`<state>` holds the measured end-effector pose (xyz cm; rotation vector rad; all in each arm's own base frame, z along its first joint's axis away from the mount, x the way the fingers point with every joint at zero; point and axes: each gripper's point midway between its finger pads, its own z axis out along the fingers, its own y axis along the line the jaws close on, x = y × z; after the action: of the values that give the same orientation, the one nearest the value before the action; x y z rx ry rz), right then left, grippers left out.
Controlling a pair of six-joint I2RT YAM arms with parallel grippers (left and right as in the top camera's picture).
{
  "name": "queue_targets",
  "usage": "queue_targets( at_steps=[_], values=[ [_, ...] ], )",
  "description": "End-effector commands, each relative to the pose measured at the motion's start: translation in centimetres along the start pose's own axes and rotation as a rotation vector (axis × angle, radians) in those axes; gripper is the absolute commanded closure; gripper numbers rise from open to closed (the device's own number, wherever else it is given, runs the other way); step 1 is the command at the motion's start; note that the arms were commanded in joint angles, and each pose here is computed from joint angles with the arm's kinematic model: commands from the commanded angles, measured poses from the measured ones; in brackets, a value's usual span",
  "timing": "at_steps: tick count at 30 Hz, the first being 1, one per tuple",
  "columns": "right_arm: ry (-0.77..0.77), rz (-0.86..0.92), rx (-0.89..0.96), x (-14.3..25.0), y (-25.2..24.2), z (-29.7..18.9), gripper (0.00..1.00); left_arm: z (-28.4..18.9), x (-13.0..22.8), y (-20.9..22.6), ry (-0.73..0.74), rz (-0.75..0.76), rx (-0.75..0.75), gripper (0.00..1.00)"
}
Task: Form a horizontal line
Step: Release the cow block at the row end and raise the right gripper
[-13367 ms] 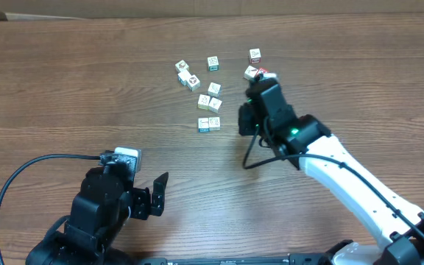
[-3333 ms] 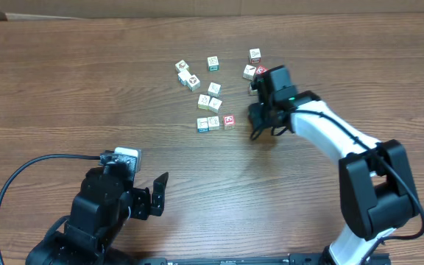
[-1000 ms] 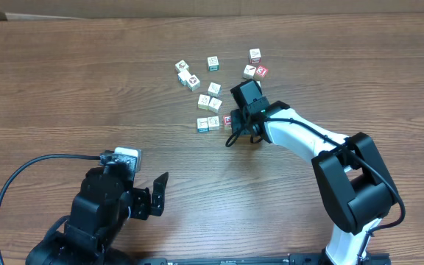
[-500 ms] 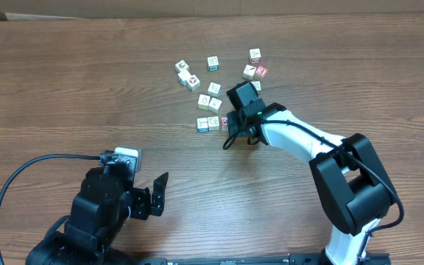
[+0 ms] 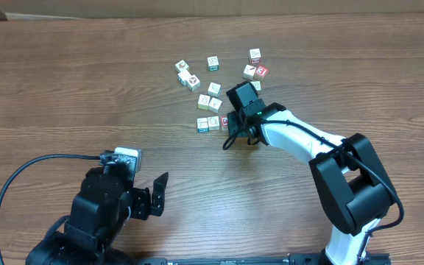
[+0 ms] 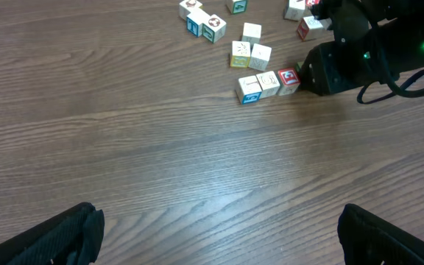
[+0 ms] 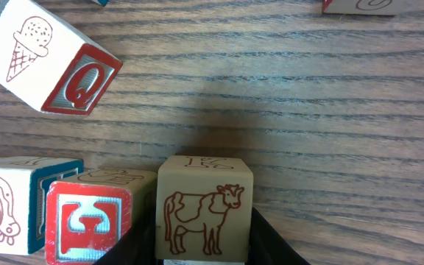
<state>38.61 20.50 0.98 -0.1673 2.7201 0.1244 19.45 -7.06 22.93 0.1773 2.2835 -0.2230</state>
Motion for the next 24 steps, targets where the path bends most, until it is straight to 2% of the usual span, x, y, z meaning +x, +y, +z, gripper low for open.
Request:
queue_targets(
  at_steps=[1, 8, 14, 24],
  values=[
    [0.004, -0.005, 0.004, 0.42, 0.37, 0.19, 0.69, -0.06, 0.02, 0.11, -0.007, -0.010, -0.007, 0.00],
    [0.004, -0.007, 0.003, 0.44, 0.44, 0.18, 0.69, -0.06, 0.02, 0.11, -0.007, -0.010, -0.007, 0.00],
    [0.004, -0.007, 0.003, 0.44, 0.44, 0.18, 0.55, -0.06, 0.02, 0.11, -0.007, -0.010, -0.007, 0.01],
    [0.000, -0.011, 0.013, 0.36, 0.26, 0.17, 0.54, -0.06, 0.02, 0.11, -0.007, -0.010, -0.007, 0.00]
  ],
)
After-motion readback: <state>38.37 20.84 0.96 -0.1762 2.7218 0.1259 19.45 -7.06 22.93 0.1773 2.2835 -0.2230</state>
